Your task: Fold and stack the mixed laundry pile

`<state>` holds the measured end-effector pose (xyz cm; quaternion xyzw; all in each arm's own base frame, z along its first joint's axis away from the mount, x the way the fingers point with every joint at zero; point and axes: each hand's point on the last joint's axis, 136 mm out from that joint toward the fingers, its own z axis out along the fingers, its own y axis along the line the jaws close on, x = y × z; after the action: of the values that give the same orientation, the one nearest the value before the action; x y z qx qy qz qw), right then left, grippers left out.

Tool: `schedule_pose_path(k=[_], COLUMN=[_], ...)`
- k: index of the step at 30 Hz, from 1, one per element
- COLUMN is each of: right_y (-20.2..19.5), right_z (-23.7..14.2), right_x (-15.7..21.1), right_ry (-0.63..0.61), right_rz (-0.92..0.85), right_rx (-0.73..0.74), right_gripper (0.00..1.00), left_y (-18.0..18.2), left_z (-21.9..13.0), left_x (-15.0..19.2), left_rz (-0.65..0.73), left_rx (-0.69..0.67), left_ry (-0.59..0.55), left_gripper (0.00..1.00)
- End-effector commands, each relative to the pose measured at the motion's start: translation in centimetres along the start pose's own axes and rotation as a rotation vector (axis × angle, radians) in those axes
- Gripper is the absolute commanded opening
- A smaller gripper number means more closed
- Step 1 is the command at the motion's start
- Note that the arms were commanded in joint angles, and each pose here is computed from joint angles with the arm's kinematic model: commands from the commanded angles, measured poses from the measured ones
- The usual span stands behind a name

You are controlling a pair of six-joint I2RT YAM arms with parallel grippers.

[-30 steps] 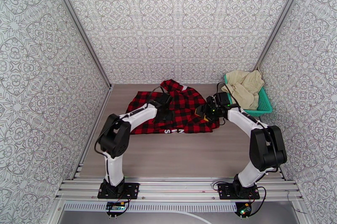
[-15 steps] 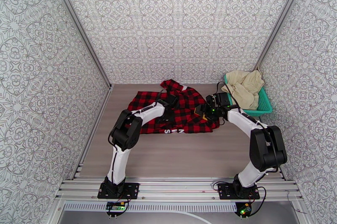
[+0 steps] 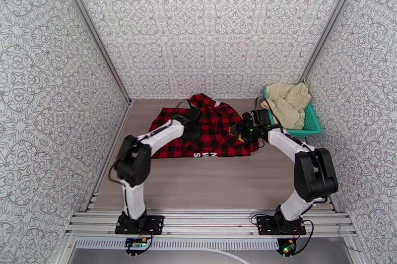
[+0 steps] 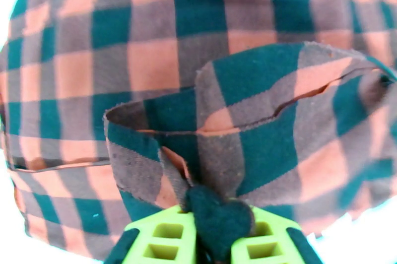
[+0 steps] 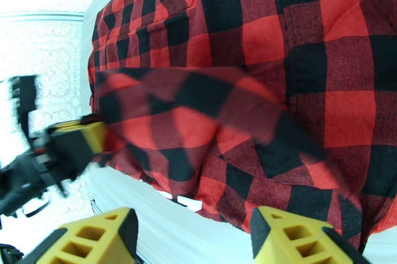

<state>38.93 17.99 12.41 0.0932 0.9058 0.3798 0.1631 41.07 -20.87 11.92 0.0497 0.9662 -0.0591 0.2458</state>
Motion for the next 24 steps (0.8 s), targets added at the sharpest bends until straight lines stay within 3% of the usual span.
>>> schedule_pose_path(k=[1,4,6,9,14,17,22,24], right_y=[-0.6,-1.0,-1.3,-1.8,-2.7,-2.8,-3.0,-3.0], right_z=[0.9,1.5,1.9,2.5,3.3,3.5,3.6,3.6], right_x=[-0.2,-0.6,-0.7,-0.8,-0.7,-0.7,-0.6,-0.6], right_ry=[0.009,0.007,0.012,0.017,0.029,0.031,0.035,0.037], right_rz=[0.024,0.032,0.039,0.051,0.068,0.071,0.072,0.071], right_rx=[0.004,0.015,0.019,0.03,0.044,0.047,0.051,0.051], right_gripper=[0.64,0.64,0.64,0.63,0.63,0.63,0.63,0.63], left_y=[-0.7,-1.1,-1.2,-0.7,1.1,1.8,2.9,3.9], left_z=[-1.8,-2.8,-3.2,-3.0,-2.3,-2.1,-1.8,-2.1], left_x=[-0.3,0.0,0.5,1.7,2.8,2.8,2.3,2.0], left_rz=[0.033,0.062,0.091,0.117,0.106,0.102,0.066,0.033], left_rx=[0.129,0.212,0.243,0.24,0.193,0.166,0.146,0.131], left_ry=[-0.028,-0.024,-0.011,0.027,0.065,0.065,0.035,0.015], left_gripper=[0.2,0.2,0.26,0.34,0.37,0.3,0.06,0.01])
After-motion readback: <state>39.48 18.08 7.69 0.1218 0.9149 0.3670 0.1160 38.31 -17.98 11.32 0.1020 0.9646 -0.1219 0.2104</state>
